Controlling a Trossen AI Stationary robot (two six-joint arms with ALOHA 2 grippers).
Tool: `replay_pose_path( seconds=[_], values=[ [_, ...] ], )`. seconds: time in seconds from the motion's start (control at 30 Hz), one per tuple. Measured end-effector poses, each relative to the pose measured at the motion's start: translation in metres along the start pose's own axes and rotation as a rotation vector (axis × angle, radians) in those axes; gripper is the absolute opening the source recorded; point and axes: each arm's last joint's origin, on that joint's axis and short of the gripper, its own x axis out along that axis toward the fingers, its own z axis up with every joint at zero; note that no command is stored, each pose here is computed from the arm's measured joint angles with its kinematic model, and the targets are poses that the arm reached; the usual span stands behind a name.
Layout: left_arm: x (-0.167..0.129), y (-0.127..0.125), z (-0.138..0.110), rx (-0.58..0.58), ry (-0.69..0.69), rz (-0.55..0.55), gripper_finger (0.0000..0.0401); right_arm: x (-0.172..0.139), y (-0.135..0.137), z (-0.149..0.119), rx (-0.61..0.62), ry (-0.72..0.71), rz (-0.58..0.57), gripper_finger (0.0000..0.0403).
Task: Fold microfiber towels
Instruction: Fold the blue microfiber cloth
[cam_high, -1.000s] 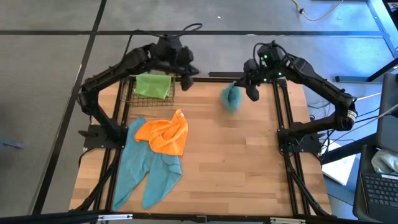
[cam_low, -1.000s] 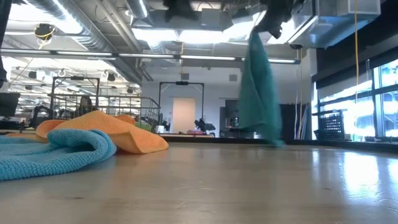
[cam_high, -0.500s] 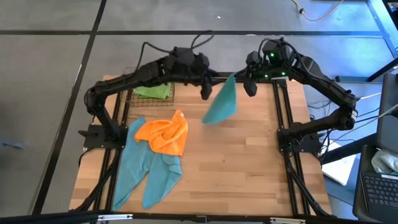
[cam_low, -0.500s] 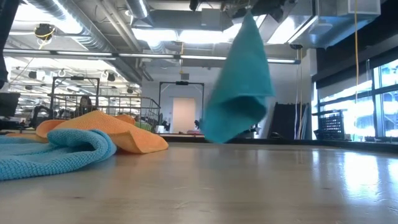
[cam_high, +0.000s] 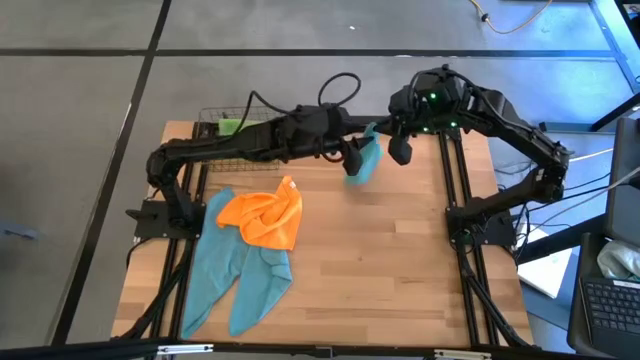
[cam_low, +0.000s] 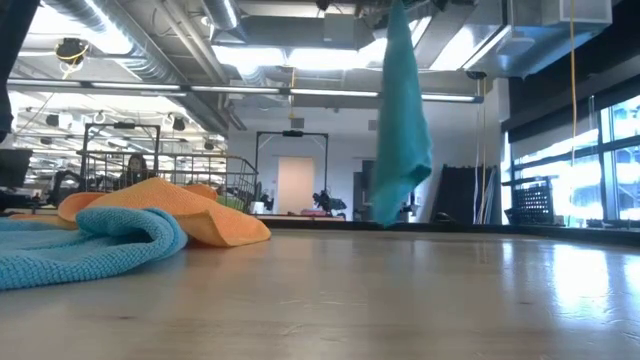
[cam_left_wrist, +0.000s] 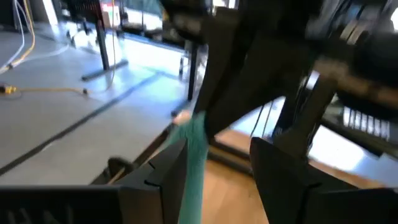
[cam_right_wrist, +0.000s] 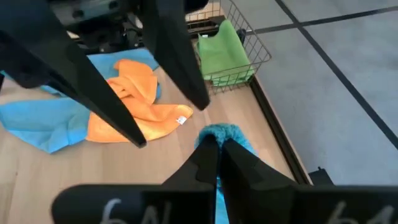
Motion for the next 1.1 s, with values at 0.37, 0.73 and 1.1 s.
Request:
replay_pose_path(
  seconds=[0.37, 0.73, 1.1],
  values=[
    [-0.003, -0.009, -0.001, 0.024, -0.019, 0.041, 0.0167, 0.008, 0.007, 0.009, -0.017, -0.008, 0.015, 0.0012],
    [-0.004, -0.019, -0.012, 0.214, 0.005, 0.266, 0.0165, 0.007, 0.013, 0.015, 0.018, -0.072, 0.017, 0.0012],
    [-0.001, -0.013, -0.012, 0.195, 0.005, 0.325, 0.0164, 0.007, 0.014, 0.014, 0.017, -0.059, -0.011, 0.0012]
  ],
)
